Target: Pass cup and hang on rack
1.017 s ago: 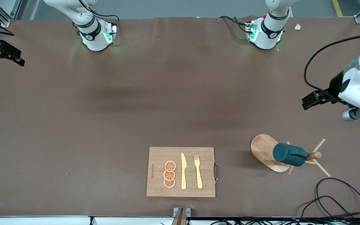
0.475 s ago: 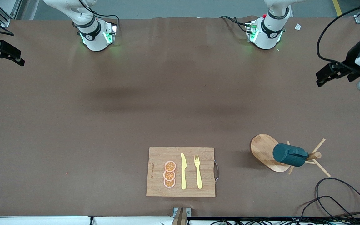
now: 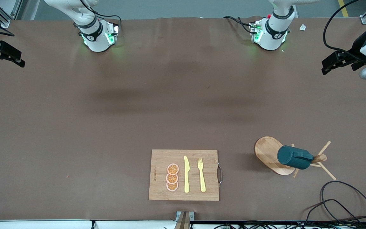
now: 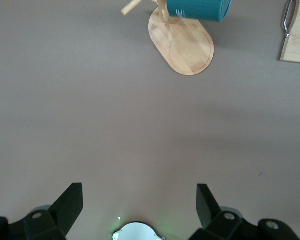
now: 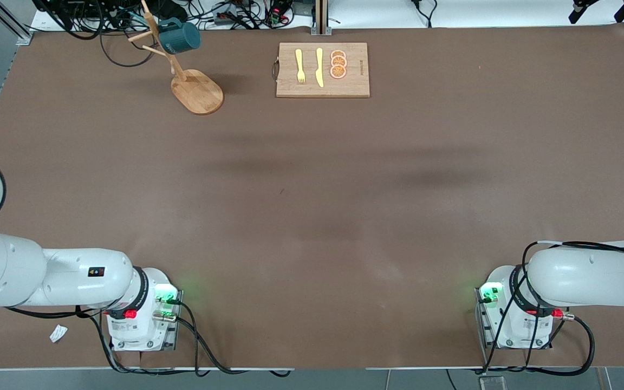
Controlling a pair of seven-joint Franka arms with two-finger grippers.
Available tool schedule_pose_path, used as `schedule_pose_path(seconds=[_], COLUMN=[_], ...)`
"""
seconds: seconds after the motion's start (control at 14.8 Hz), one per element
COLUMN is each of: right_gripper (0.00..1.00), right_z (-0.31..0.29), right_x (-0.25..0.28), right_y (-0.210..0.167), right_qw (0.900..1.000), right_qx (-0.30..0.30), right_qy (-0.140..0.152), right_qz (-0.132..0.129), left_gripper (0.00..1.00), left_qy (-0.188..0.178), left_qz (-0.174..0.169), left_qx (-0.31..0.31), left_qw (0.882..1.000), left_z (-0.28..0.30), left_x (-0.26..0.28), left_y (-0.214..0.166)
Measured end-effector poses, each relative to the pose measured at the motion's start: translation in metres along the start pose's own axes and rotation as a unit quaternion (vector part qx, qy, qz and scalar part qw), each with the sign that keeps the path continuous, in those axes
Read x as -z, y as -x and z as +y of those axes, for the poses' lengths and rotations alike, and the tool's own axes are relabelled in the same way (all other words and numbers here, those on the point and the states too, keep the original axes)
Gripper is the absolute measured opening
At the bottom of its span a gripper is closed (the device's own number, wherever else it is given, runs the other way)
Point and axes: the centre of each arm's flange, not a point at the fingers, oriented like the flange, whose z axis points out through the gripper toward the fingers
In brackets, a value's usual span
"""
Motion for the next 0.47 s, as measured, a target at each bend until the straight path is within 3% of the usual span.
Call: schedule_pose_path(seconds=[0.47], right_gripper=[1.0], right_z=[0.0], right_x=[0.0], right_y=[0.0], right_qw=[1.0], right_qx=[0.0], right_qy=[0.0], right_qz=[0.0], left_gripper=[1.0], left_qy=[0.001], left_qz=[0.021], left_qx=[-0.028], left_qw=[0.999], left_z=[0.028], left_x=[-0.001], left_y=[0.014])
